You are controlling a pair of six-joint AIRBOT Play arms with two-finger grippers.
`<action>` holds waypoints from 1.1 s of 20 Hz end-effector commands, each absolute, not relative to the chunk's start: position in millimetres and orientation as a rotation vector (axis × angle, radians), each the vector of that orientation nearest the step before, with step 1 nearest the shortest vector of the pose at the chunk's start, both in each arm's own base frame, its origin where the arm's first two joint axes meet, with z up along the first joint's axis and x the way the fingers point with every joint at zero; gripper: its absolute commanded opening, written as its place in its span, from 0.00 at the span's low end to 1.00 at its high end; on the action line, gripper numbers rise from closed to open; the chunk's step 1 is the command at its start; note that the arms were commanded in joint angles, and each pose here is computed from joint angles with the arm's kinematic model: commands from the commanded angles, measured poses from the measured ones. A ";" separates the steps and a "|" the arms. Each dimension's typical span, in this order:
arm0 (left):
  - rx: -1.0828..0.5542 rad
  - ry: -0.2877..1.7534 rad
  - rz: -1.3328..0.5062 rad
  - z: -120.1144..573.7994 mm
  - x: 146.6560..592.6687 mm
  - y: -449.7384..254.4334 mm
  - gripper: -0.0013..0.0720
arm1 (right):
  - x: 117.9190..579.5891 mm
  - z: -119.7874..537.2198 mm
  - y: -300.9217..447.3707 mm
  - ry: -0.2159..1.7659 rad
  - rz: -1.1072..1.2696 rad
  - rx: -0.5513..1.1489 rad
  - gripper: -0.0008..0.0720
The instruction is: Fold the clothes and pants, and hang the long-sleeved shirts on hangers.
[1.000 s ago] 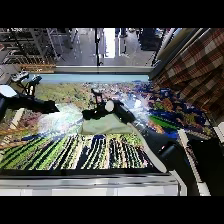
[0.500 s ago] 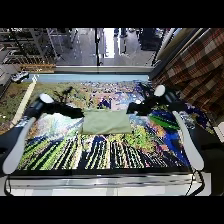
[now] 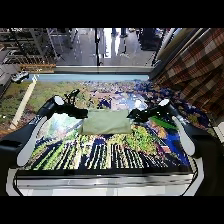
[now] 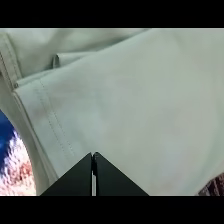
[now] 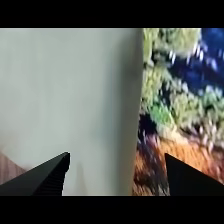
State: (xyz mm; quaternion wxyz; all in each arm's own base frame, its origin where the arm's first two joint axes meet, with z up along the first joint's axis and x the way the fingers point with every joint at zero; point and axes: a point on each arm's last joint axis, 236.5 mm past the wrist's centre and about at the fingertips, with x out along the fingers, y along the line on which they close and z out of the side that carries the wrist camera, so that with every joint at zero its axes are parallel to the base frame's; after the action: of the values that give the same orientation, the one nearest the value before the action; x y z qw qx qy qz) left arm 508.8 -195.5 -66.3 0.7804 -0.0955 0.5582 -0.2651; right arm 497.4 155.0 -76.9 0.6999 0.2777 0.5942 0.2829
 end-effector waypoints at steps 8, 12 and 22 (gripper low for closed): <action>-0.207 1.387 -0.638 -59.7 465.4 -198.5 0.03 | 482.0 -56.4 226.5 1.433 0.876 0.610 0.08; -0.152 1.346 -0.716 19.7 435.1 -198.2 0.03 | 509.1 39.6 191.9 1.265 0.727 0.608 0.04; 0.074 1.190 -0.882 180.7 316.7 -173.1 0.03 | 412.5 202.4 -130.5 0.945 -0.078 0.713 0.04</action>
State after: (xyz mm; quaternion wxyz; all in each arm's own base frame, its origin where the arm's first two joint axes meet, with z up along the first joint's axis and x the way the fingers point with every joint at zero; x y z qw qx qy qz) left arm 344.3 -182.1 150.6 0.7296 0.0119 0.5605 -0.3916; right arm 470.4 -46.8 184.2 0.8212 0.3257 0.4603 0.0876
